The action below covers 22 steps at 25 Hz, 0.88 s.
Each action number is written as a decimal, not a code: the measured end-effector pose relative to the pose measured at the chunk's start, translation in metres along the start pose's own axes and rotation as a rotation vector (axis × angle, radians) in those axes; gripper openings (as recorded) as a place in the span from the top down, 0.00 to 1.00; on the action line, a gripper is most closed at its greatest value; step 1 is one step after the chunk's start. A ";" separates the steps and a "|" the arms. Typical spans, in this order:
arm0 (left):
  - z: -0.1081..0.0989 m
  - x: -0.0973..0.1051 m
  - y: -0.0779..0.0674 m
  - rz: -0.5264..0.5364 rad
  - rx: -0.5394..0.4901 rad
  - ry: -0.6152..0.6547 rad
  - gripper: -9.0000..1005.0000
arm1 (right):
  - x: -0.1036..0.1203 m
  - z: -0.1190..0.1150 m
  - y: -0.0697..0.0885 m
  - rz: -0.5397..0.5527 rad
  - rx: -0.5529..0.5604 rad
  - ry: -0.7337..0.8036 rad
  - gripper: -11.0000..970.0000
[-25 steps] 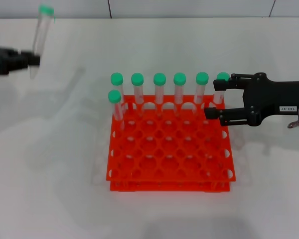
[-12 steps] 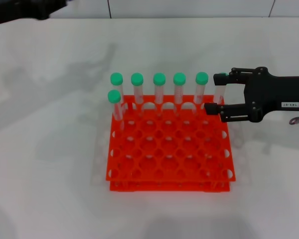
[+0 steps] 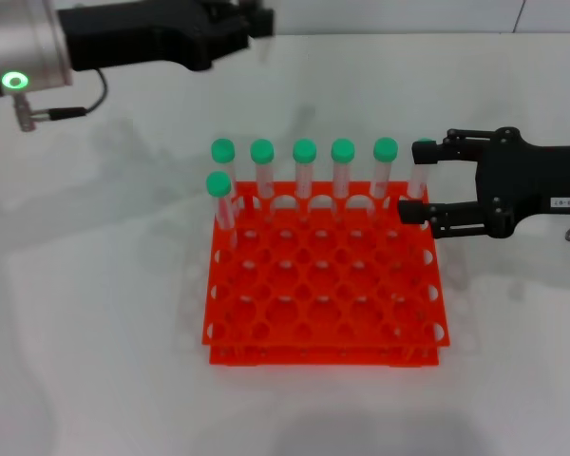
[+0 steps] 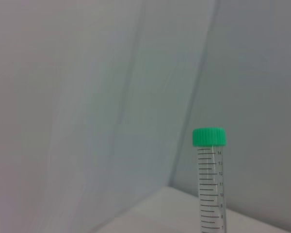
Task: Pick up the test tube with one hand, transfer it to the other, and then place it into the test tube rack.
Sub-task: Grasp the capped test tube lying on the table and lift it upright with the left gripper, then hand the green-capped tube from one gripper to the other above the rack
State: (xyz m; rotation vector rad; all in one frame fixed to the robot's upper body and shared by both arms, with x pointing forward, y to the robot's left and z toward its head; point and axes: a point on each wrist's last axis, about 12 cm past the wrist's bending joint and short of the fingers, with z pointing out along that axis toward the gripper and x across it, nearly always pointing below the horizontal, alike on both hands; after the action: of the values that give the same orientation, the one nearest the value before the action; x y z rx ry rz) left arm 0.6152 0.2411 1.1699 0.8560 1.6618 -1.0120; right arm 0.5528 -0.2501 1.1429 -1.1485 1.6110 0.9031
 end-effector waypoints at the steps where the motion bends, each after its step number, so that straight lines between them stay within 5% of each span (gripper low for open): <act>1: 0.005 0.000 -0.002 0.003 0.018 0.017 0.78 | 0.000 -0.001 0.001 -0.003 0.002 0.000 0.22; 12: 0.032 0.005 -0.017 -0.020 0.134 0.160 0.77 | 0.001 -0.007 0.006 0.001 0.005 -0.023 0.22; 22: 0.027 0.016 -0.020 -0.054 0.146 0.208 0.77 | 0.000 -0.007 0.006 0.001 0.005 -0.028 0.22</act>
State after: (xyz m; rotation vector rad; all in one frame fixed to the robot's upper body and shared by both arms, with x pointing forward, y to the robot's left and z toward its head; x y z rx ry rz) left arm 0.6031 0.2092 1.1545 1.0468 1.8094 -1.1234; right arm 0.5450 -0.2547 1.1450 -1.1269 1.5909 0.9118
